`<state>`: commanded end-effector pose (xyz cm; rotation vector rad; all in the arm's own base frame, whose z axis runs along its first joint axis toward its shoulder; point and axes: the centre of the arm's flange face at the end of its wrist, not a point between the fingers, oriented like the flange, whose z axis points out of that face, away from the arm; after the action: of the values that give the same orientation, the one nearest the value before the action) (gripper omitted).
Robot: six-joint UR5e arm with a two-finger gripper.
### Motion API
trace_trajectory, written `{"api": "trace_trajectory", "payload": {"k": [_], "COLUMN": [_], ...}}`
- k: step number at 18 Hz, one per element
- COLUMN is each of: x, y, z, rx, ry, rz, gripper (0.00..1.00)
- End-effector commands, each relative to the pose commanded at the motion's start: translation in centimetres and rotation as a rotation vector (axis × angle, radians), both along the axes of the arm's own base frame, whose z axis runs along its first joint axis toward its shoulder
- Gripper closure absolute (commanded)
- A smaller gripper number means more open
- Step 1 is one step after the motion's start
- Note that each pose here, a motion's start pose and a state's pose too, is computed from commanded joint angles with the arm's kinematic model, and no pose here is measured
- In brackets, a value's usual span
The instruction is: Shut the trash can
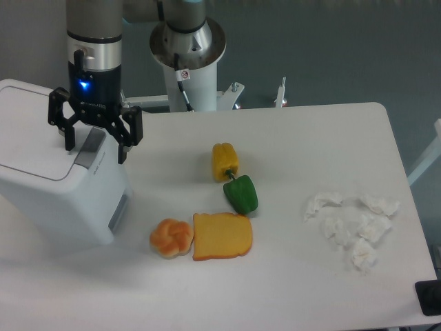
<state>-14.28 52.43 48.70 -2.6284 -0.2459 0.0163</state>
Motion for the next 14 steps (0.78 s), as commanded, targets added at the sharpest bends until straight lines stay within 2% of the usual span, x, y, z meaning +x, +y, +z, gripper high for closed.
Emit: {"api": "trace_trajectory", "payload": {"k": [4,8,12,14], "x": [0.0,-1.7,-5.9,-9.0], "y": [-0.2,-0.4,-1.4,-2.0], "z": [0.5,2.1,2.2,1.3], "rx": [0.012,0.044,0.043,0.021], "ry": [-0.009,-0.026,-0.005,0.03], "rz": [0.016,0.088,0.135,0.106], "gripper": [0.0,0.0,0.0,0.0]}}
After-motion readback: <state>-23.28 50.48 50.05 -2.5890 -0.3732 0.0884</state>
